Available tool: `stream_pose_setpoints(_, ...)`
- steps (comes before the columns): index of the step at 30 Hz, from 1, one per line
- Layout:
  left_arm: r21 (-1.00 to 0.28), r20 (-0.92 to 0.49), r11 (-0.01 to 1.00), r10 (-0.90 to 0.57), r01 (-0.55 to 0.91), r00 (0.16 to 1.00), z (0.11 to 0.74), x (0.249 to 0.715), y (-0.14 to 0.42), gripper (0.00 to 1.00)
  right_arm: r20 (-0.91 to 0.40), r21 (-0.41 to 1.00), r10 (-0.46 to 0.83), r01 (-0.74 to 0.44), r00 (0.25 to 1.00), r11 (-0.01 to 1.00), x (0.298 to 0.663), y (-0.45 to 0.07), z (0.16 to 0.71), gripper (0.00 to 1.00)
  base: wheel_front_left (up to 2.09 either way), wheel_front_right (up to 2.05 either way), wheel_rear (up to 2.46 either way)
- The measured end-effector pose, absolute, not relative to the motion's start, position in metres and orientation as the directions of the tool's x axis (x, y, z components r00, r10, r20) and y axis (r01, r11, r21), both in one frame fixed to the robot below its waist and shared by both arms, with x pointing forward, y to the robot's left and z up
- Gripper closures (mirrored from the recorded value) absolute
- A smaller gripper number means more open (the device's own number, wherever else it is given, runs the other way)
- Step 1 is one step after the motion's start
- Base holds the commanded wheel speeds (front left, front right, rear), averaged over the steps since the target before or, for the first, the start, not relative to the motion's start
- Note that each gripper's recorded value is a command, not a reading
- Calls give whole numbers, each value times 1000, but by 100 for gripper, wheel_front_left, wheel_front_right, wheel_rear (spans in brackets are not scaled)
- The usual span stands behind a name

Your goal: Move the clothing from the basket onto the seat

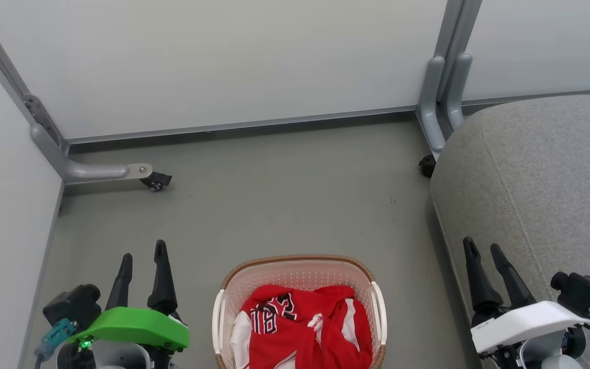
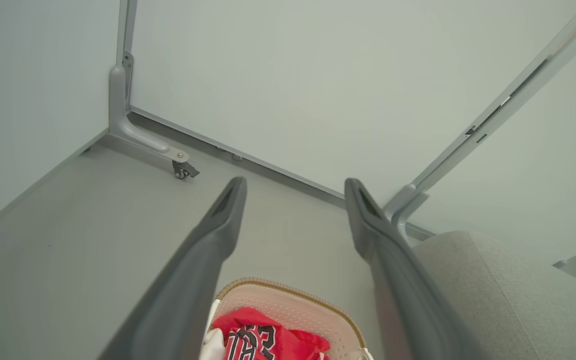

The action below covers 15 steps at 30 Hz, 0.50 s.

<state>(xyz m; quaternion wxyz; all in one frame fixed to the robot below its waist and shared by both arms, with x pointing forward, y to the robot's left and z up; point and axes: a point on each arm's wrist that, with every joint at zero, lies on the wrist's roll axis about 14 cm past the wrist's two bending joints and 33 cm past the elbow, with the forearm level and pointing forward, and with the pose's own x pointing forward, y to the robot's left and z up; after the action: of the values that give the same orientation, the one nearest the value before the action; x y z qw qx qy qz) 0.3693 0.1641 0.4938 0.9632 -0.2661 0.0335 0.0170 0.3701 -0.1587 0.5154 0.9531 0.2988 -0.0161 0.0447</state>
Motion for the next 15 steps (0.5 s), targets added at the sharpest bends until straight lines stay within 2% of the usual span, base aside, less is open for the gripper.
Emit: stream_pose_setpoints(15,-370,-7,929,-9,6,1000,504,364,157,0,97,437,91,-125,991,891,365,-155,523,0,0,0,0)
